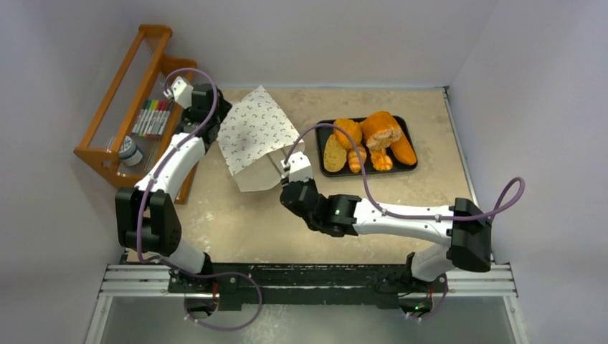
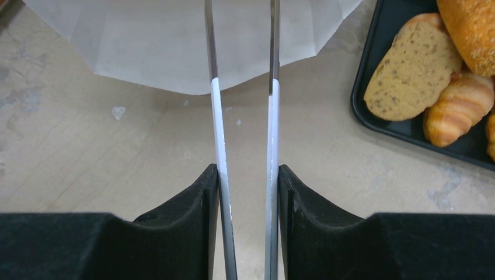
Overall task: Take the fake bread out of the paper bag
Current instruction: Take out the fake bread from the paper bag.
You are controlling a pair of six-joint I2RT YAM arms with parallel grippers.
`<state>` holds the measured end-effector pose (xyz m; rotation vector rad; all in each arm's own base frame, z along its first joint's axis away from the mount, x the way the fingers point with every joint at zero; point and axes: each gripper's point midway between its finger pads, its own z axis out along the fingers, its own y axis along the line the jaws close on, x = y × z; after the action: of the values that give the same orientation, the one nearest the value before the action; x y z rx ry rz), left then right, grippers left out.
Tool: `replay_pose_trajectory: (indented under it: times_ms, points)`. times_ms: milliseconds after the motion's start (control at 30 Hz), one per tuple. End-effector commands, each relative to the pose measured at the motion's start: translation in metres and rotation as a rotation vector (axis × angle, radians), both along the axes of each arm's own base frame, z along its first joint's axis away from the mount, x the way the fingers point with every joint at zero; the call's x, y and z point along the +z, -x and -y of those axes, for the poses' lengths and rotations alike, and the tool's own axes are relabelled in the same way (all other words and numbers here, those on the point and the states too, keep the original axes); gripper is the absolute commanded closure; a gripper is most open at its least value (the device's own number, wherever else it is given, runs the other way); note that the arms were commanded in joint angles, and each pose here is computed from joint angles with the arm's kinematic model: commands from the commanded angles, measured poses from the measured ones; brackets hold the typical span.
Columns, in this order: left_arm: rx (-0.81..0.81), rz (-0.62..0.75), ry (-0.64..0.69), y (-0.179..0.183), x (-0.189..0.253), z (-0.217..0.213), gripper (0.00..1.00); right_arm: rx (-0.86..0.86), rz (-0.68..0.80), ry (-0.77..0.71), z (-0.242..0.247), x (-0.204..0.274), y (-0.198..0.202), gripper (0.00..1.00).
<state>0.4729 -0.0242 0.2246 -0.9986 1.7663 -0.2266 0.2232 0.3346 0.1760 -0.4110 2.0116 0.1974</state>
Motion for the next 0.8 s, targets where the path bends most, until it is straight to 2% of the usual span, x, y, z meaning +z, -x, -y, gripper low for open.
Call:
replay_pose_trajectory:
  times_ms: [0,167,533,767]
  points:
    - [0.001,0.072,-0.018,-0.005,0.032,0.0,0.45,0.002,0.093,-0.073,-0.016,0.041,-0.023,0.69]
    - [0.001,0.058,-0.019,-0.01,0.021,0.001,0.45,0.002,0.078,-0.052,-0.019,0.023,-0.038,0.68]
    - [0.007,0.014,-0.081,-0.04,-0.006,0.0,0.46,0.029,0.026,-0.049,-0.025,-0.03,-0.036,0.69]
    - [0.006,-0.008,-0.094,-0.071,-0.025,0.004,0.46,0.018,0.03,-0.026,-0.033,-0.049,-0.07,0.68]
